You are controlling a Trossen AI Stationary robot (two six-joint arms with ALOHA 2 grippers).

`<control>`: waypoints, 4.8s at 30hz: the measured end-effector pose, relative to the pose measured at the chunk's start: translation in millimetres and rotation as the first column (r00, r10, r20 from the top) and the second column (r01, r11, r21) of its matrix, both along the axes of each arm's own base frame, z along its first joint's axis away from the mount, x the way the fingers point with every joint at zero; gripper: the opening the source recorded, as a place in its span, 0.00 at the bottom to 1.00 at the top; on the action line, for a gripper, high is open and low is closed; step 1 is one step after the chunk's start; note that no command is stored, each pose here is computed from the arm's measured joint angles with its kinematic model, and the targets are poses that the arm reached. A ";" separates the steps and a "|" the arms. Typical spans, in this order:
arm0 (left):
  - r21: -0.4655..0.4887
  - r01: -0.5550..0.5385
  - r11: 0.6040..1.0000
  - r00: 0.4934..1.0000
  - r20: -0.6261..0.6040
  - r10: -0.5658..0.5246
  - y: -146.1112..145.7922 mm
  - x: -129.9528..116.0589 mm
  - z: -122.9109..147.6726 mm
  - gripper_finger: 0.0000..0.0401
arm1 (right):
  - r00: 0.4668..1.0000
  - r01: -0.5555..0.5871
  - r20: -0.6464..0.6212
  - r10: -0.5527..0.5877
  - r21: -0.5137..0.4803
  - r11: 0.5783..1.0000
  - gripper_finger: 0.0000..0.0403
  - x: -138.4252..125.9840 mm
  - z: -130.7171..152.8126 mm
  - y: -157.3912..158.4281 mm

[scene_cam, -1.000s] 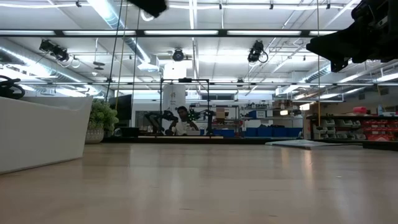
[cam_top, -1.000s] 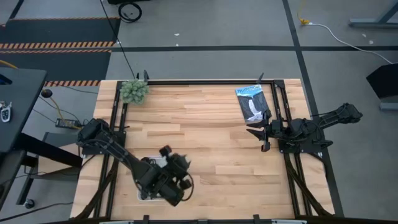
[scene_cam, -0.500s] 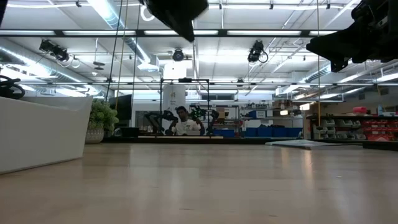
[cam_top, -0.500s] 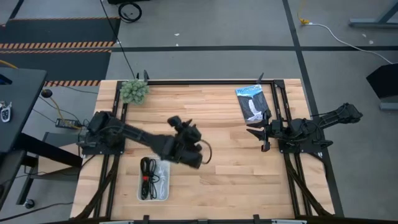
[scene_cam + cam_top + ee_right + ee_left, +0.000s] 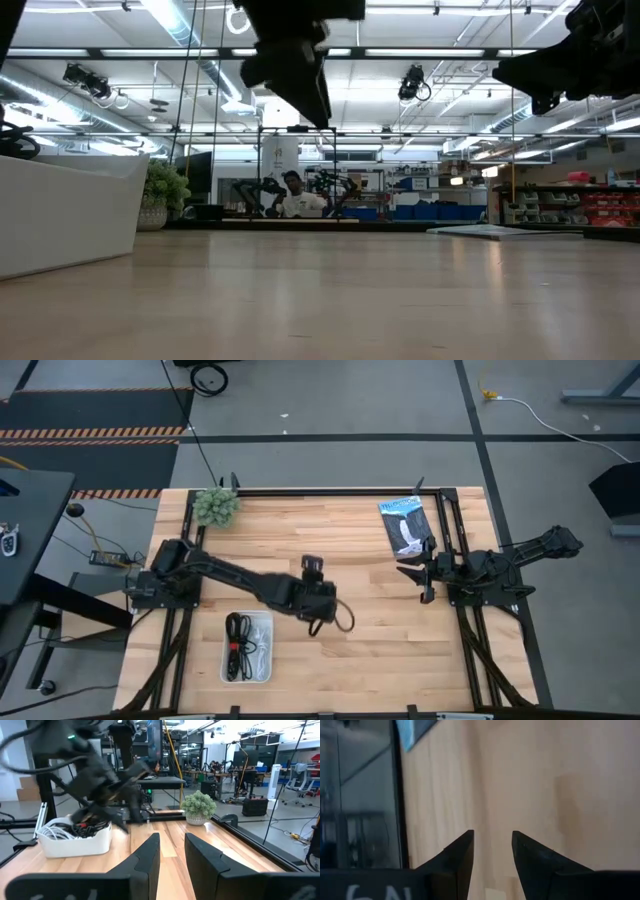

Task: Pick and place USB-C Cables
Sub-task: Return to Home Position

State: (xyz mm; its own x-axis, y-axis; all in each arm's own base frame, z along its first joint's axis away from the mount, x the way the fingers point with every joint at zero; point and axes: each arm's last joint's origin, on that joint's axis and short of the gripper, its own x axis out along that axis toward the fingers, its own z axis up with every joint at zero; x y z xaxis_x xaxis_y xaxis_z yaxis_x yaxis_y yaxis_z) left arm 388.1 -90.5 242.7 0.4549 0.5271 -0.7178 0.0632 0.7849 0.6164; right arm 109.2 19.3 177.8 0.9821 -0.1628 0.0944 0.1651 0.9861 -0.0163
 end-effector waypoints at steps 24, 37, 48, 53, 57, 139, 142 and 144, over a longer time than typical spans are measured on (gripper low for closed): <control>-0.416 0.430 0.801 0.867 -0.057 -0.495 -58.2 -72.9 25.4 0.26 | 0.974 -0.013 -0.226 -0.003 -0.067 0.998 0.24 -3.2 -22.5 -0.4; -0.585 0.532 0.611 0.836 0.249 -0.490 -34.7 -142.2 33.5 0.16 | 0.966 -0.034 -0.257 0.013 -0.077 0.996 0.24 -1.9 -25.5 2.2; -0.467 0.723 0.509 0.675 0.635 -0.376 -1.5 -206.7 58.9 0.13 | 0.969 -0.047 -0.246 0.028 -0.073 0.996 0.24 -2.7 -24.3 3.4; -0.392 0.784 0.482 0.572 0.758 -0.314 10.9 -231.0 57.6 0.12 | 0.969 -0.047 -0.246 0.027 -0.073 0.996 0.24 -2.7 -24.4 3.4; -0.345 0.791 0.506 0.520 0.814 -0.258 20.4 -247.1 50.9 0.12 | 0.969 -0.047 -0.246 0.027 -0.073 0.996 0.24 -2.7 -24.3 3.4; -0.505 0.681 0.530 0.586 0.810 0.019 70.6 -278.0 -68.7 0.06 | 0.970 -0.046 -0.240 0.027 -0.071 0.996 0.24 -2.6 -23.8 3.4; -0.526 0.664 0.531 0.612 0.791 0.018 70.6 -278.4 -71.7 0.07 | 0.970 -0.046 -0.240 0.028 -0.071 0.996 0.24 -2.6 -23.7 3.4; -0.539 0.654 0.531 0.627 0.778 0.018 70.7 -278.6 -73.5 0.07 | 0.970 -0.046 -0.240 0.028 -0.071 0.996 0.24 -2.6 -23.7 3.4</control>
